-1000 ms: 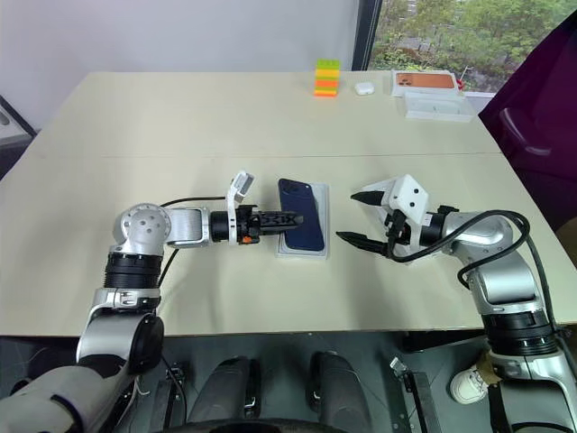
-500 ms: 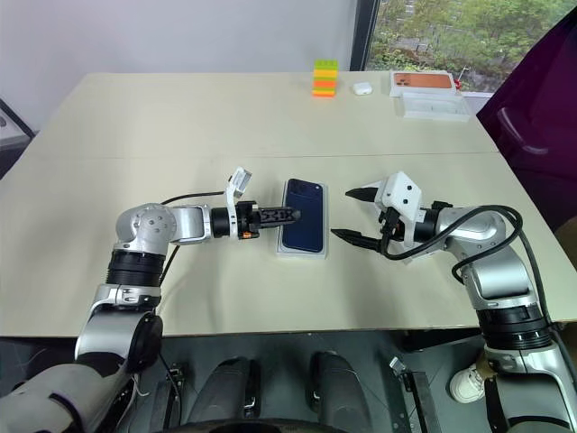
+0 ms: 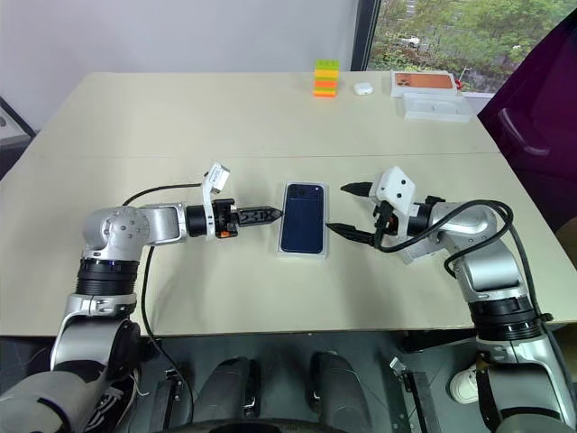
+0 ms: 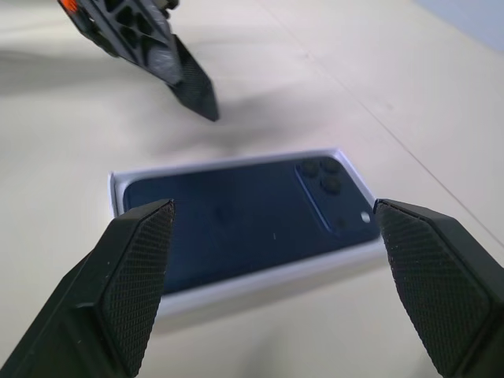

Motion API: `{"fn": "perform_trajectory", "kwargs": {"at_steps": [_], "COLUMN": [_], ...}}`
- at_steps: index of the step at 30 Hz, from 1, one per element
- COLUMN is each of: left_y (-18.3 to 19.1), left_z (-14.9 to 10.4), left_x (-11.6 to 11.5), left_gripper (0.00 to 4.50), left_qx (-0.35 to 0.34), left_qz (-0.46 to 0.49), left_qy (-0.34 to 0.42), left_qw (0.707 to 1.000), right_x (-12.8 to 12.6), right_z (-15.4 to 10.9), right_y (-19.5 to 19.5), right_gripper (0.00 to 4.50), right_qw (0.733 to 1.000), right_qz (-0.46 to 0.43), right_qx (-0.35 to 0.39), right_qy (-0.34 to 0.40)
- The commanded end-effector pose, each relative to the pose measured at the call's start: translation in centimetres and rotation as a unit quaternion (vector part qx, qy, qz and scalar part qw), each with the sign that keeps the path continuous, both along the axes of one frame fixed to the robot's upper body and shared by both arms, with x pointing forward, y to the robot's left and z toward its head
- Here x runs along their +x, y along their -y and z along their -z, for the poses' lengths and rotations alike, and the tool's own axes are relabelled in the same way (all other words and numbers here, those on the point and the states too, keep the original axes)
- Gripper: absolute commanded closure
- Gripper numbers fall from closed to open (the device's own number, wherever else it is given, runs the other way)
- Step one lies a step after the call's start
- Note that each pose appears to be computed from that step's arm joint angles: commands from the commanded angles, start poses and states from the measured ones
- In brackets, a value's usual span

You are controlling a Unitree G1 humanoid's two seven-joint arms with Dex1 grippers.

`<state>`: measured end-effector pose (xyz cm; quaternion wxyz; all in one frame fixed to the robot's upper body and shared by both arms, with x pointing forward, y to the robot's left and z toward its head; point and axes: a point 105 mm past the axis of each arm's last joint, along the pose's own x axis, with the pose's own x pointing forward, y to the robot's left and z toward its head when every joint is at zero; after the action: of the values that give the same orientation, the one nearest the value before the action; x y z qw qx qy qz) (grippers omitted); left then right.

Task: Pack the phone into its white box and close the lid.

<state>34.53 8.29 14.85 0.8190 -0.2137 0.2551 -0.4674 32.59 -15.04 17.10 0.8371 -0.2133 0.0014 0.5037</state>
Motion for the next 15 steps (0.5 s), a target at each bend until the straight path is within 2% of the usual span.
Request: {"fn": "perform_trajectory", "kwargs": {"at_steps": [1,4,8,10,11,13,15], "left_y": [-0.9,-2.0,-2.1,-1.9,-1.6,-1.6,-1.6], "left_z": [-2.0,-1.8,-1.2,-0.9,-1.1,-1.4,-1.6], "left_x": [0.6,1.3,0.5,0.6,0.1,0.2,0.4], "left_gripper": [0.09,0.09,0.09,0.62,0.94,1.93,2.93], "left_qx": [-0.006,0.009,0.016,0.015,-0.011,-0.020,-0.020], "left_qz": [-0.016,-0.037,-0.017,-0.023,-0.011,-0.019,-0.028], "left_qy": [0.076,0.100,0.112,0.113,0.097,0.102,0.105], "left_qw": [0.997,0.994,0.993,0.993,0.995,0.994,0.994], "right_x": [0.6,1.1,0.8,0.8,1.1,1.6,1.6], "right_z": [-1.4,-1.3,-0.9,-0.7,-0.8,-0.7,-0.6], "right_y": [-0.4,-0.9,-2.5,-2.8,-2.8,-2.7,-2.5], "right_gripper": [0.24,0.24,0.24,0.24,0.49,1.16,2.16], "right_qw": [1.000,0.999,0.999,0.999,0.999,0.998,0.999], "right_qz": [0.006,0.019,0.008,0.007,0.016,0.027,0.025], "right_qx": [0.012,0.024,0.030,0.037,0.044,0.036,0.029], "right_qy": [0.026,0.025,0.032,0.027,0.026,0.032,0.034]}}
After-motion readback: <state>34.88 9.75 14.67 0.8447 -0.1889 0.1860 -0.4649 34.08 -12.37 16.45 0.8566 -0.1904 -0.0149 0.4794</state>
